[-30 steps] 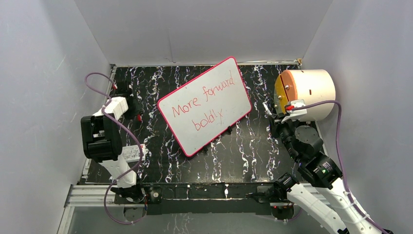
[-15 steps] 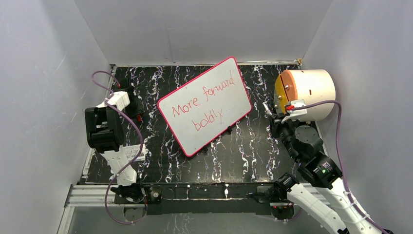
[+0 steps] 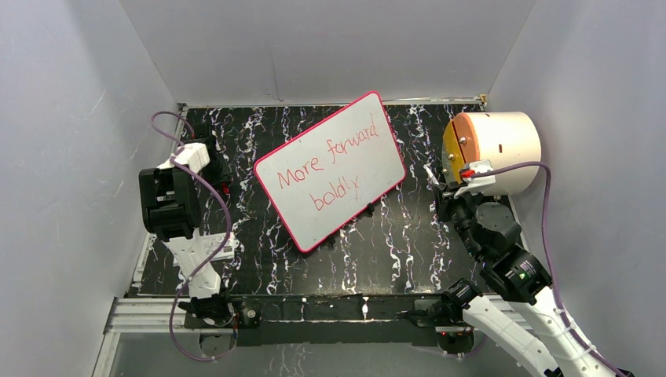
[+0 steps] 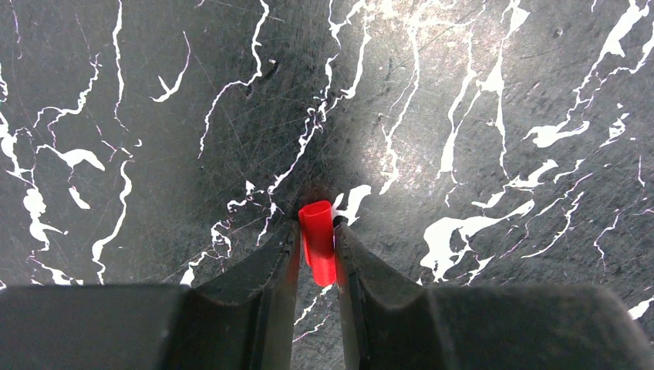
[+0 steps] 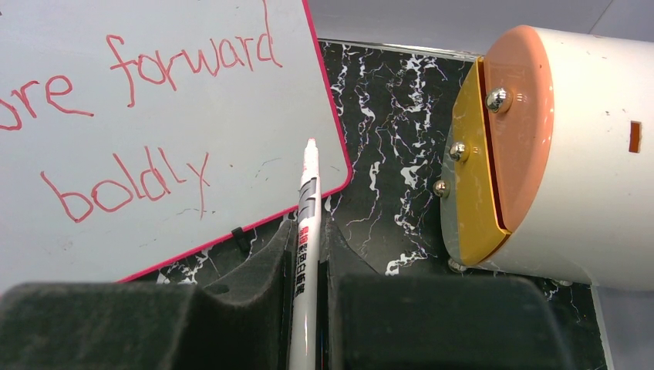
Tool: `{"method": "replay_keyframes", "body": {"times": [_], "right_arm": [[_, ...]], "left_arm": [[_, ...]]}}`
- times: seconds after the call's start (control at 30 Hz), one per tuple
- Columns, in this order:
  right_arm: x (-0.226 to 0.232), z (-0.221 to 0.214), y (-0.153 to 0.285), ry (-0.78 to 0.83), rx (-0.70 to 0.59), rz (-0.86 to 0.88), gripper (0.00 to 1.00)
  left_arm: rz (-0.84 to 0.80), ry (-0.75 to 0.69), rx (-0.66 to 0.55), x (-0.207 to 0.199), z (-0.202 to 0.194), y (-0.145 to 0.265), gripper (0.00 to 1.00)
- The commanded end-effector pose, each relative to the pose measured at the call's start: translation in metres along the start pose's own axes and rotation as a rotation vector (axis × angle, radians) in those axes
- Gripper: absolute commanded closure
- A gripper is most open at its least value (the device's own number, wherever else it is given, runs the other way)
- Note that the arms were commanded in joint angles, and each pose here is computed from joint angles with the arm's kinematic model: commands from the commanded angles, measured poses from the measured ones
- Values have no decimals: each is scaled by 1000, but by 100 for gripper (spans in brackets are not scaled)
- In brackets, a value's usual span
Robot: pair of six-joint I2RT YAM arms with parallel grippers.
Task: Write a sentence on the whiteboard
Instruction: Close the whiteboard marker at the center of the board.
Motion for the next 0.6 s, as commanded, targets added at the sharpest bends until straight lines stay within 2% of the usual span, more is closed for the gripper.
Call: {"method": "replay_keyframes", "body": {"times": [0.0,0.2,0.37,0.57], "right_arm": [[0,8,-3,-15,-51,-5,100],[2,8,-5,-13,-42,-2,100],[7,6,-8,-8,-24,25,100],[18,4,-14,-7,4,83,100]], "left_arm": [[2,-23,74,0,-14,-7,79],[-24,-22,99,-3,-22,-5,90],[-44,6,45,-4,-16,17,100],[-101,77,-55,-10,-10,50,100]]}}
Point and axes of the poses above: each gripper's point midway between its finger pads, its own y axis back along the fingers, its own x axis along the line the jaws close on, z = x × y, the point moved 4 cm from there along y, back along the fingers, and after that the axes turned 5 degrees about -y, right-handed, at the moved point
